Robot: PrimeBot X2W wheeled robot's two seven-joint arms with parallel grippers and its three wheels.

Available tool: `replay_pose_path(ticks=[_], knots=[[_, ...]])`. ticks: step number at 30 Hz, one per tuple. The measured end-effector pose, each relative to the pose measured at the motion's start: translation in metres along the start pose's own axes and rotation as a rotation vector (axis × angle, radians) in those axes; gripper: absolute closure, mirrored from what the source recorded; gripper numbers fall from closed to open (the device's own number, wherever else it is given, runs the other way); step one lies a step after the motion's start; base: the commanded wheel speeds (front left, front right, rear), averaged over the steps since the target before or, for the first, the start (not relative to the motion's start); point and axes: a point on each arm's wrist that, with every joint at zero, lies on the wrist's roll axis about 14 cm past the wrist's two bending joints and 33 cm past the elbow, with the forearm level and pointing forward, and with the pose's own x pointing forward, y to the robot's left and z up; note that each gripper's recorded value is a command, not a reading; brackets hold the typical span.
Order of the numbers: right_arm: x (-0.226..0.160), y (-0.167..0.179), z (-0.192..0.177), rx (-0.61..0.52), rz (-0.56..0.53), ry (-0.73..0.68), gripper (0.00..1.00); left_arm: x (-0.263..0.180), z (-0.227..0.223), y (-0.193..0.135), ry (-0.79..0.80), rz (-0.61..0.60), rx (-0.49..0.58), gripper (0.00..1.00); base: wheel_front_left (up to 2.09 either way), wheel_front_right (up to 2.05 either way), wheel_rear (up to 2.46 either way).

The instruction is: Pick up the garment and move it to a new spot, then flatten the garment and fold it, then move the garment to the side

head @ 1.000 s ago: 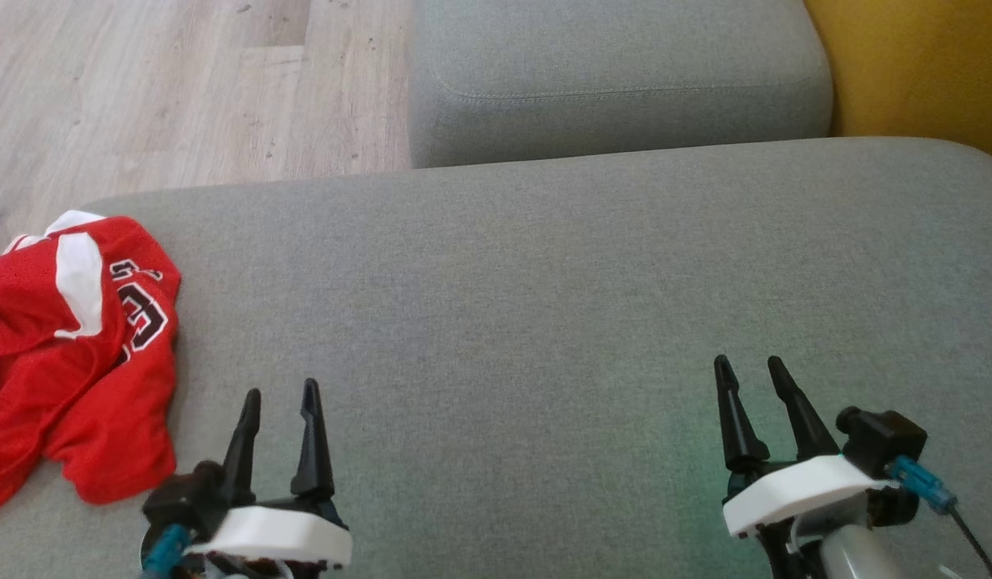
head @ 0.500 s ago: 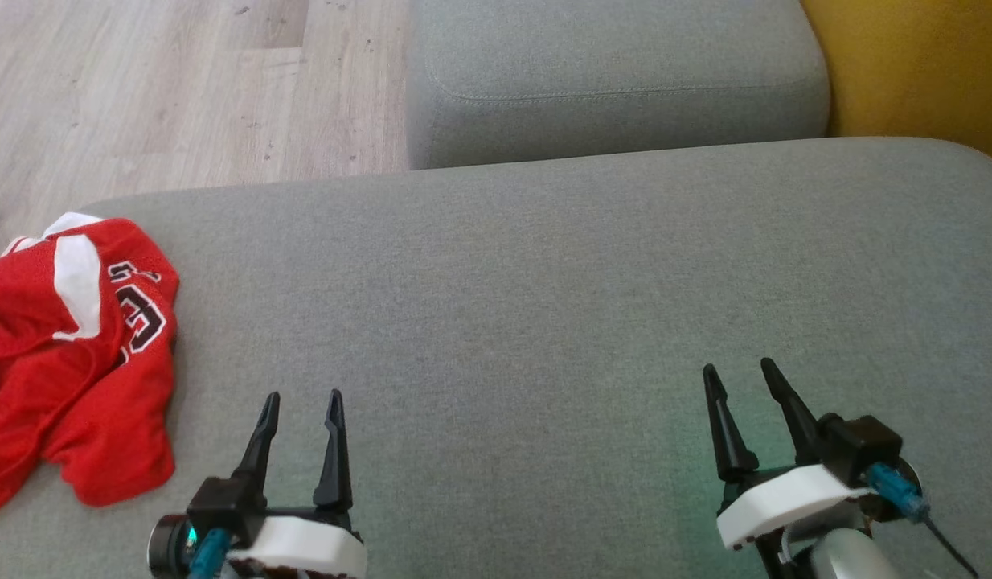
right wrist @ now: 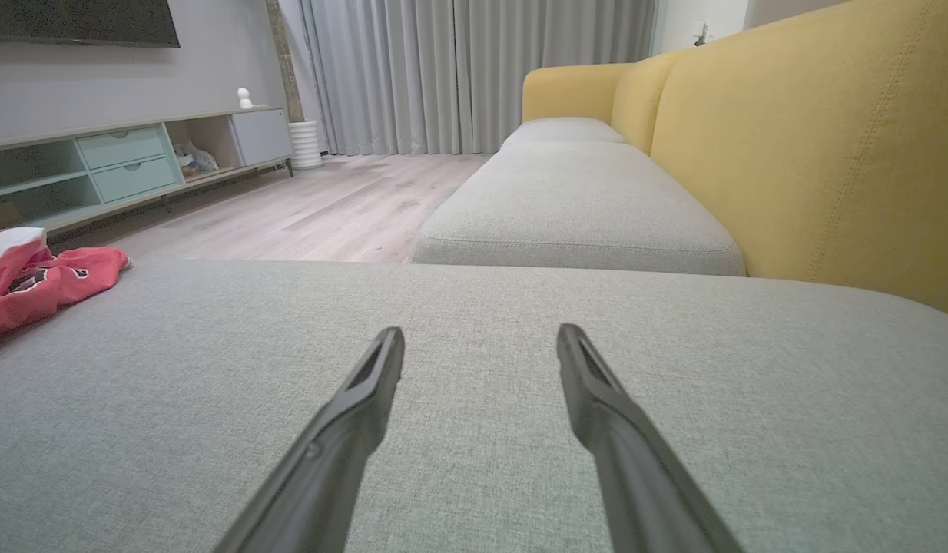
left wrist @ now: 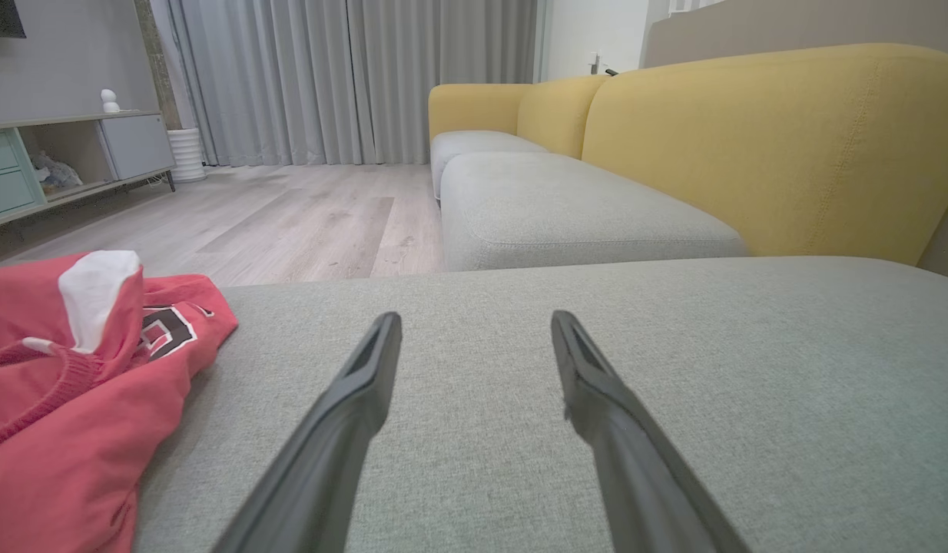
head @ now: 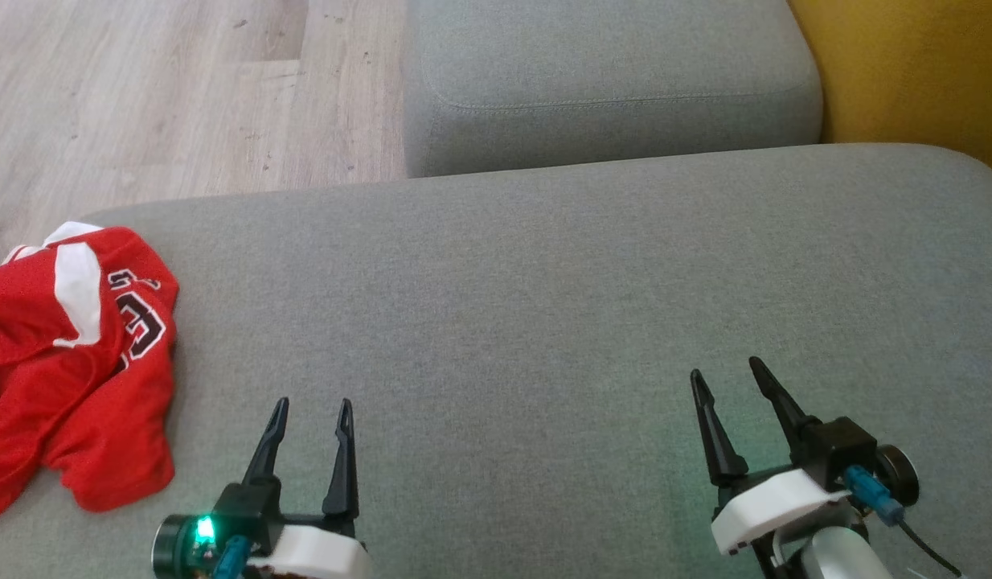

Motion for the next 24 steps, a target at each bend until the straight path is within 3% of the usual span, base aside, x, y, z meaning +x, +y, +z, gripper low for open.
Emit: replay_pose_path(ticks=[15,24], knots=[[-0.001,0.000,-0.004,0.003,0.000,0.012,0.00,-0.002,-0.003,0.001,0.011,0.005,0.001,0.00,0.00,0.00,0.00],[0.013,0.017,-0.008,0.000,0.061,0.028,0.00,-0.011,-0.004,0.022,0.010,0.081,-0.001,0.00,0.00,0.00,0.00]])
